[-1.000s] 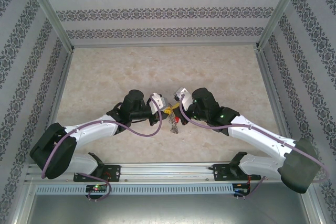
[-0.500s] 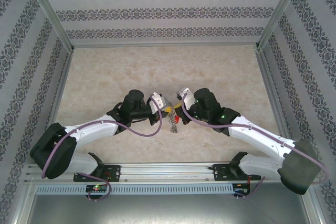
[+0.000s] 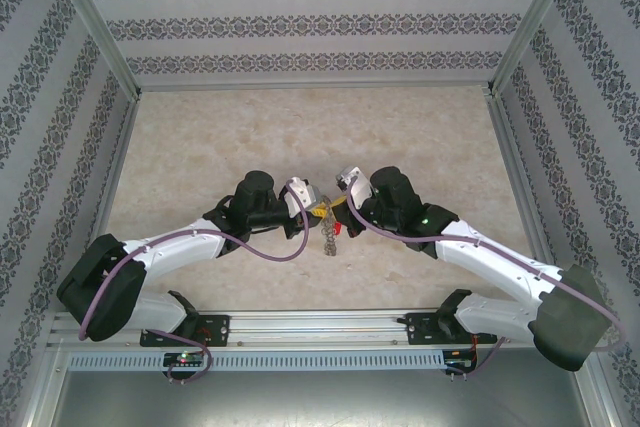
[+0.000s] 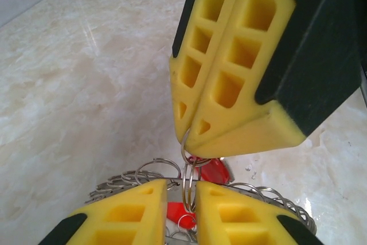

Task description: Put the keys on the keyring

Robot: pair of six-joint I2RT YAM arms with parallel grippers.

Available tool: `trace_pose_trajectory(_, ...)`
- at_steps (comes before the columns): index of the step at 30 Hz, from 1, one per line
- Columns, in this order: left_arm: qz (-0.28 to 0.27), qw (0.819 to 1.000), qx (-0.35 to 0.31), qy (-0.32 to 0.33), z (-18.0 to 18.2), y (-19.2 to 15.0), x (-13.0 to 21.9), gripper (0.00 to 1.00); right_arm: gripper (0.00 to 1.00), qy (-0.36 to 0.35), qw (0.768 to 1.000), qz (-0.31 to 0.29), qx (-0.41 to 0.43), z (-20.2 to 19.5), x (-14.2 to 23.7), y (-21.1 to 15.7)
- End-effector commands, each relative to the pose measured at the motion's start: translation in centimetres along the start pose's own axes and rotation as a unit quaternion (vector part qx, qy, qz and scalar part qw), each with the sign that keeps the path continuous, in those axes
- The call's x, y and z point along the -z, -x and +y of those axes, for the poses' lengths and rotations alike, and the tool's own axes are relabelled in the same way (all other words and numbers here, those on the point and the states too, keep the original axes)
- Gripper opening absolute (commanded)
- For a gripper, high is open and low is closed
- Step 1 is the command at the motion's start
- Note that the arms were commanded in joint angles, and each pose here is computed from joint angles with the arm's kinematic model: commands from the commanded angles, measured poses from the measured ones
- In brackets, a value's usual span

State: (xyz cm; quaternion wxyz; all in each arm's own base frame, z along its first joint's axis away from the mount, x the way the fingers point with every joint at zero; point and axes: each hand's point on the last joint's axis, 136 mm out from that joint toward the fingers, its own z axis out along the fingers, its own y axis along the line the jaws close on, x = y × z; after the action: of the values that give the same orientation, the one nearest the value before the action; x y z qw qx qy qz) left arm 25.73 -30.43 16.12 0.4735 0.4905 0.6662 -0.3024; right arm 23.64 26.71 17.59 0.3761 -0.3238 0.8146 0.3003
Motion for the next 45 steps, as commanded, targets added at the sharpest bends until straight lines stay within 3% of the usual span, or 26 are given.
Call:
trace_pose_trajectory(1, 0.01, 1.0, -0.015, -0.008, -0.2, 0.1, -0.3, 0.23, 0.0, 0.027, 0.999, -0.035, 0.017, 1.5, 0.4, 2.8)
trace_pose_trajectory(15, 0.002, 1.0, -0.019, -0.01, -0.1, 0.9, -0.2, 0.23, 0.0, 0.038, 0.999, -0.029, 0.026, 2.1, 0.2, 2.9)
trace_pose_trajectory(24, 0.007, 1.0, -0.016, -0.002, 0.0, 0.6, -0.1, 0.0, 0.0, 0.014, 0.999, -0.021, 0.021, 1.3, 0.3, 2.1)
trace_pose_trajectory(32, -0.007, 1.0, -0.009, 0.007, 0.2, 0.9, 0.1, 0.0, 0.0, -0.036, 0.999, -0.006, -0.031, -1.6, 0.3, -0.5)
trace_pose_trajectory(41, -0.005, 1.0, -0.007, 0.006, 0.1, 0.6, 0.0, 0.0, 0.0, -0.008, 0.999, -0.027, -0.027, -0.4, 0.7, 1.2)
trace_pose_trajectory(45, 0.0, 1.0, -0.008, 0.005, 0.1, 0.5, 0.0, 0.17, 0.0, 0.013, 0.999, -0.036, -0.014, 0.7, 0.9, 2.4)
